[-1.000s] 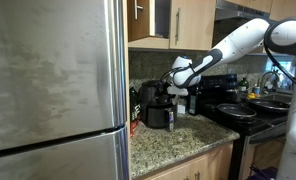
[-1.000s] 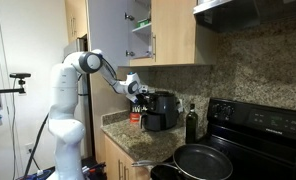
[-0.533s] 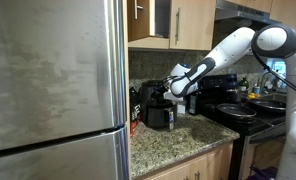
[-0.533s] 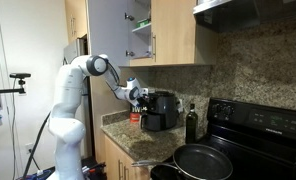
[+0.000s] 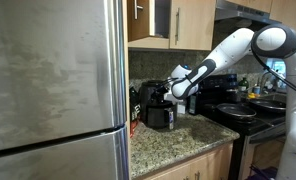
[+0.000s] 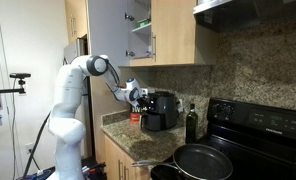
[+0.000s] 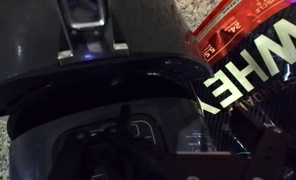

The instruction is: Turn on the air fryer

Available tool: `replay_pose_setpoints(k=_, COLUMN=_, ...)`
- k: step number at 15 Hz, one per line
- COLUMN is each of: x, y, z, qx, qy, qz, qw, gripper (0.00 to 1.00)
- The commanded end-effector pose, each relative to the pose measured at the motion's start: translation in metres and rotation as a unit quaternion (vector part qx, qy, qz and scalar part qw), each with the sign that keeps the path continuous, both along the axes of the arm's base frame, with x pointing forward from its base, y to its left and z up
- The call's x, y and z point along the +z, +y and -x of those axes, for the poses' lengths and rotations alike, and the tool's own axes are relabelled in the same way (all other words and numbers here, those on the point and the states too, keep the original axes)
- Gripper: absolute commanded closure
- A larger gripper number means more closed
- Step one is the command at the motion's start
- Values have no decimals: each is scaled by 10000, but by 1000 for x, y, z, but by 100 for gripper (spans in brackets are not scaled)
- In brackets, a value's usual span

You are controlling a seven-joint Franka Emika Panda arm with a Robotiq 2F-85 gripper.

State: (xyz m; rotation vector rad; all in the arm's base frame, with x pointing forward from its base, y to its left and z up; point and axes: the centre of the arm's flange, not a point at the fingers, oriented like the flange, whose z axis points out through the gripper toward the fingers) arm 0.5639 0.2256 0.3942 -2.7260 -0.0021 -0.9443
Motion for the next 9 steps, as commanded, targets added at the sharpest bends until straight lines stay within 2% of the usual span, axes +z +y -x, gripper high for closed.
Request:
replay_pose_setpoints(k=1, x=15, y=-2, z=8, qx=52, qy=-283, qz=-71, qw=9996, gripper=0)
replay_pose_setpoints(k=2, x=28, y=-3, z=19, qx=-30, qy=138, qz=-94, qw=9999, gripper=0)
replay_pose_setpoints(k=5, x=76, y=-1, z=59, qx=10, qy=589, qz=-100, qw=9982, gripper=0)
replay_pose_setpoints(k=8, x=122, y=2, z=102, qx=148, qy=816, qz=-102, qw=9965, gripper=0)
replay_pose_setpoints(k=9, x=92, y=20, z=65, qx=38, qy=693, qz=-152, qw=9975, gripper=0)
